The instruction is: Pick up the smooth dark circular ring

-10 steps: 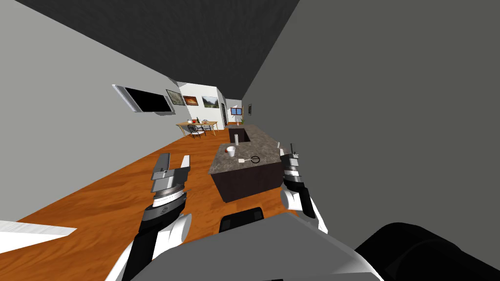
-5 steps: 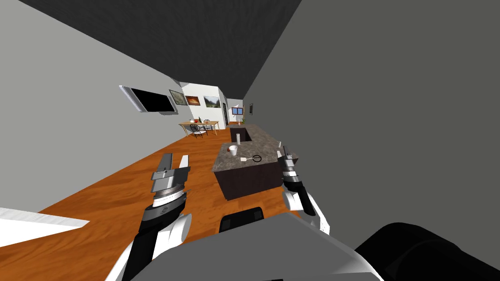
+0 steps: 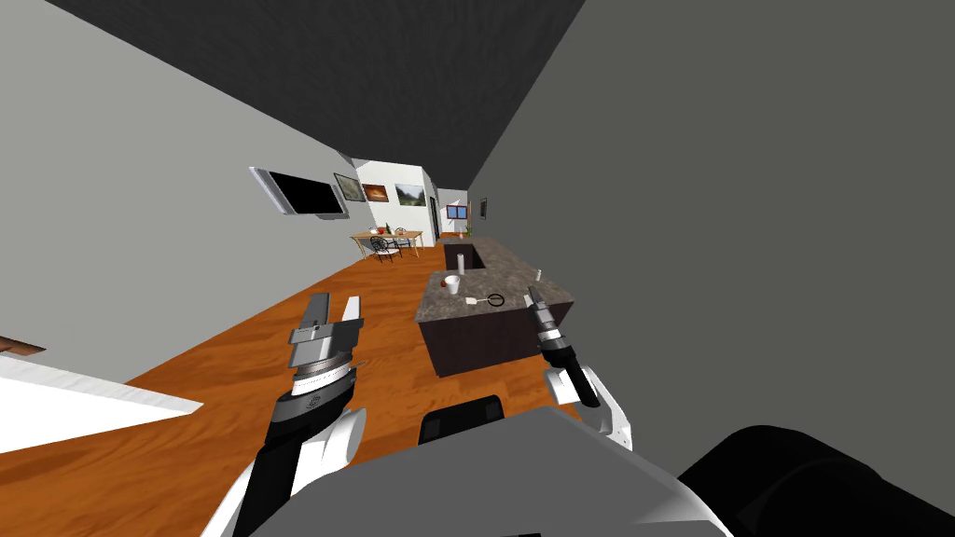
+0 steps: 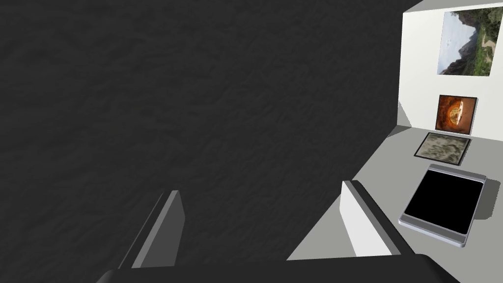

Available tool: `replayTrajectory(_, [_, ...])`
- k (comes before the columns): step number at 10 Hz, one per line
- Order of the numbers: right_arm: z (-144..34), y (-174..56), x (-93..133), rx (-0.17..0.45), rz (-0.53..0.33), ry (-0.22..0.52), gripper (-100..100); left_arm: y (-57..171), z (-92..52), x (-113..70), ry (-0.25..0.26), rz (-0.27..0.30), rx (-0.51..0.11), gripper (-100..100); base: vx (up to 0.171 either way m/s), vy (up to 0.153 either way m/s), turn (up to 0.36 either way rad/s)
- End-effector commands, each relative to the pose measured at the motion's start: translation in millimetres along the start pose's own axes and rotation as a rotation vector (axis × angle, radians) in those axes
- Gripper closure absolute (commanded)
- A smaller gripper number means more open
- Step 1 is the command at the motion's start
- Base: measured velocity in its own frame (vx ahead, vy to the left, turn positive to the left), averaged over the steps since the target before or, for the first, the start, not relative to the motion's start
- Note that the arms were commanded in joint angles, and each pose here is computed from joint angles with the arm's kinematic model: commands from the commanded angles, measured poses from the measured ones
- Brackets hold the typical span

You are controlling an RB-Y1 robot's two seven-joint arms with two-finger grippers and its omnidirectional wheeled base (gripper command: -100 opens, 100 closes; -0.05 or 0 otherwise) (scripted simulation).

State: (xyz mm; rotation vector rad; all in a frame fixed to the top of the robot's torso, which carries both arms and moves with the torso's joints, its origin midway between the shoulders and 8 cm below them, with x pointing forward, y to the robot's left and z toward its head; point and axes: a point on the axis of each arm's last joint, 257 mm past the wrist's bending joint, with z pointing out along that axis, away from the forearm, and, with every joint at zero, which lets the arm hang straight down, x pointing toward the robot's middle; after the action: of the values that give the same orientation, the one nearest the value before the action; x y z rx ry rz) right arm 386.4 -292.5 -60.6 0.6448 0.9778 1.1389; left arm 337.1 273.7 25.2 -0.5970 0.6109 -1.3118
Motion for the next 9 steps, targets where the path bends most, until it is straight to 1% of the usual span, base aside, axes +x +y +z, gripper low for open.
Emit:
replayTrajectory(1, [-4.2, -20, 7, 0.037, -0.06, 0.056, -100, 0, 0.0, 0.0, 0.0, 0.0, 0.0, 0, -0.056, 0.069, 0.066])
replayTrajectory(2, [-4.2, -19, 7, 0.036, -0.065, 0.062, -100, 0, 0.0, 0.0, 0.0, 0.0, 0.0, 0, -0.04, 0.053, 0.027])
replayTrajectory(3, [-9.9, -38, 13, 0.069, -0.119, 0.11, -100, 0, 0.0, 0.0, 0.0, 0.0, 0.0, 0, -0.045, 0.067, 0.071])
replayTrajectory(4, [-14.1, -50, 18, 0.087, -0.17, 0.153, -100, 0, 0.0, 0.0, 0.0, 0.0, 0.0, 0, -0.08, 0.094, 0.115])
replayTrajectory(5, [-16.9, -57, 17, 0.101, -0.181, 0.166, -100, 0, 0.0, 0.0, 0.0, 0.0, 0.0, 0, -0.056, 0.079, 0.028])
replayTrajectory(6, [-25.5, -78, 21, 0.136, -0.236, 0.212, -100, 0, 0.0, 0.0, 0.0, 0.0, 0.0, 0, -0.054, 0.083, 0.057])
replayTrajectory(7, [-25.4, -78, 21, 0.135, -0.243, 0.221, -100, 0, 0.0, 0.0, 0.0, 0.0, 0.0, 0, -0.041, 0.066, 0.041])
replayTrajectory(8, [-35.3, -99, 22, 0.17, -0.307, 0.275, -100, 0, 0.0, 0.0, 0.0, 0.0, 0.0, 0, -0.036, 0.083, 0.082])
replayTrajectory(9, [-35.3, -99, 22, 0.169, -0.309, 0.277, -100, 0, 0.0, 0.0, 0.0, 0.0, 0.0, 0, -0.033, 0.066, 0.03])
